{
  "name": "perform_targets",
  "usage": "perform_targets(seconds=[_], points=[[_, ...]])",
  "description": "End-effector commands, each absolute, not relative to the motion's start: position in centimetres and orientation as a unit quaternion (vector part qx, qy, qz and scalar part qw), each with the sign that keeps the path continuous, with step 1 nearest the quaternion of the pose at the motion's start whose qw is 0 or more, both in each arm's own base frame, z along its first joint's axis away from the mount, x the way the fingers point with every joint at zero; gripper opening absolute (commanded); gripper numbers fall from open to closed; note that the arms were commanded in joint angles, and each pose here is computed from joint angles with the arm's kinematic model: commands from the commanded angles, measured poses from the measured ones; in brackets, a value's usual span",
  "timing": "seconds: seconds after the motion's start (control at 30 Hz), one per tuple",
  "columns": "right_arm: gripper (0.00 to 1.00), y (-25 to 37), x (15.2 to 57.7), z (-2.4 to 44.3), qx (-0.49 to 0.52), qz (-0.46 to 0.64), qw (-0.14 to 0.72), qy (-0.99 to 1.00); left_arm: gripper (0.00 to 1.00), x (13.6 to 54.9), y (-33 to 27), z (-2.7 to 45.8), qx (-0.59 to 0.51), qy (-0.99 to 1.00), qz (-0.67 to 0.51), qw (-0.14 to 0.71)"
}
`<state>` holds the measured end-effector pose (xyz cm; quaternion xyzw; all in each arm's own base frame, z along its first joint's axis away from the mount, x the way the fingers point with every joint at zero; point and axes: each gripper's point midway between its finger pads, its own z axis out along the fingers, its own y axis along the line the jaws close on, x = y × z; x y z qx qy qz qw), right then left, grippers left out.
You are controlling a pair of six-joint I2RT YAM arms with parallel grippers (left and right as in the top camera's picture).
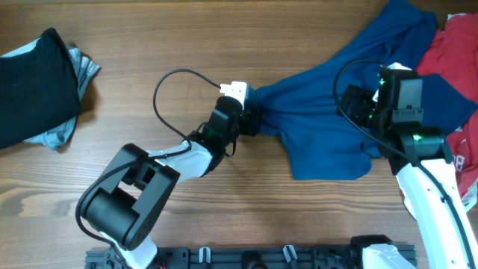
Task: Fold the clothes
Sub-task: 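Grasp the blue shirt edge with the left gripper and drag it left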
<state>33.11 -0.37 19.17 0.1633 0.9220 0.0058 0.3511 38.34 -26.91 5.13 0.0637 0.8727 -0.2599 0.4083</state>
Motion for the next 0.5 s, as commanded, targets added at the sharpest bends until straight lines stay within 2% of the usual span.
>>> perform_targets(seconds=[0.0,0.03,0.07,0.1,0.2,0.3,0.33,0.47], points=[[0.99,-0.1,33.3,20.2,0.165,0.017,0.361,0.918,0.31,39.0,-26.6,3.8,0.057,0.875,-0.246,0.413],[1.00,-0.1,33.2,20.1,0.165,0.017,0.360,0.918,0.24,39.0,-26.6,3.7,0.057,0.875,-0.247,0.412],[1.00,-0.1,33.2,20.1,0.165,0.017,0.360,0.918,0.06,38.9,-26.7,3.8,0.059,0.875,-0.249,0.411],[1.00,-0.1,33.2,20.0,0.165,0.016,0.358,0.919,0.04,38.7,-27.0,3.9,0.064,0.874,-0.259,0.407],[1.00,-0.2,32.9,19.8,0.165,0.014,0.352,0.921,0.04,38.2,-27.5,4.7,0.074,0.872,-0.274,0.399],[0.99,-0.3,32.5,19.5,0.165,0.010,0.342,0.925,0.04,39.3,-25.0,7.6,0.048,0.868,-0.265,0.418],[0.99,-0.3,32.4,19.4,0.165,0.009,0.340,0.926,0.04,41.6,-20.2,10.7,-0.004,0.858,-0.235,0.457],[0.99,-0.3,32.4,19.4,0.165,0.010,0.340,0.926,0.04,46.1,-8.0,16.9,-0.108,0.812,-0.178,0.545]])
